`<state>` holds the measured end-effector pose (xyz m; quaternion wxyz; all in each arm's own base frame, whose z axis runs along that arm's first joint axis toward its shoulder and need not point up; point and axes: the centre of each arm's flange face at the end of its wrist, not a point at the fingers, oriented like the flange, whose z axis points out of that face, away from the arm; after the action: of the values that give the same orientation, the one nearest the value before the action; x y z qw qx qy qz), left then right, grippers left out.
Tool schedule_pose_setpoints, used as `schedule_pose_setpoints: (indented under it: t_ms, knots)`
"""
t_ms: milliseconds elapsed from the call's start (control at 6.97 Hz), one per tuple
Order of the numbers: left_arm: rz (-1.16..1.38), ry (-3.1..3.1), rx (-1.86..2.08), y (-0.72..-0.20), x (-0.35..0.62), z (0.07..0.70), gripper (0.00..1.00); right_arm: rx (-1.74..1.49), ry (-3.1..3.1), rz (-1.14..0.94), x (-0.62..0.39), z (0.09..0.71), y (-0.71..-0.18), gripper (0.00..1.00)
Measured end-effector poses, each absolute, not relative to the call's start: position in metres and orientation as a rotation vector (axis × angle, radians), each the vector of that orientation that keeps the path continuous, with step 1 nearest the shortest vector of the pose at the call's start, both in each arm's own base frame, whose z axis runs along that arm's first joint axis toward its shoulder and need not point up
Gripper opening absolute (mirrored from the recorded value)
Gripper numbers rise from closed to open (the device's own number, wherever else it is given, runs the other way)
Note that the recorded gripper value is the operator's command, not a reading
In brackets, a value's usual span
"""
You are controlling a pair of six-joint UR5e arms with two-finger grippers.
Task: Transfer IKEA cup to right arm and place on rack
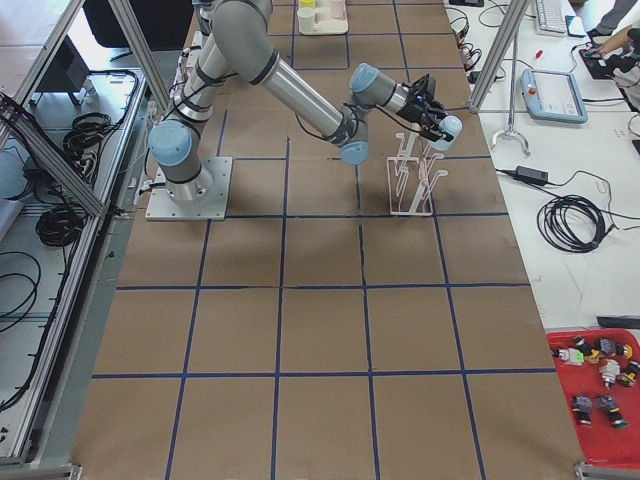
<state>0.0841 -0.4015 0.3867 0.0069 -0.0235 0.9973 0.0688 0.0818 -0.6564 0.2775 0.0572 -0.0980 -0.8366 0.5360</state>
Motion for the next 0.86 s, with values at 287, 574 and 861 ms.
schedule_pose_setpoints:
  t_ms: [287, 574, 861]
  knots:
    - [0.191, 3.116, -0.066, -0.395, 0.08, 0.336, 0.99, -0.294, -2.547, 1.61, 0.084, 0.271, -0.655, 0.16]
    - [0.174, 3.11, -0.01, -0.385, 0.076, 0.292, 0.99, -0.28, -2.554, 1.605, 0.09, 0.269, -0.655, 0.99]
    - [0.15, 3.106, 0.037, -0.384, 0.076, 0.252, 0.99, -0.263, -2.555, 1.604, 0.092, 0.269, -0.655, 1.0]
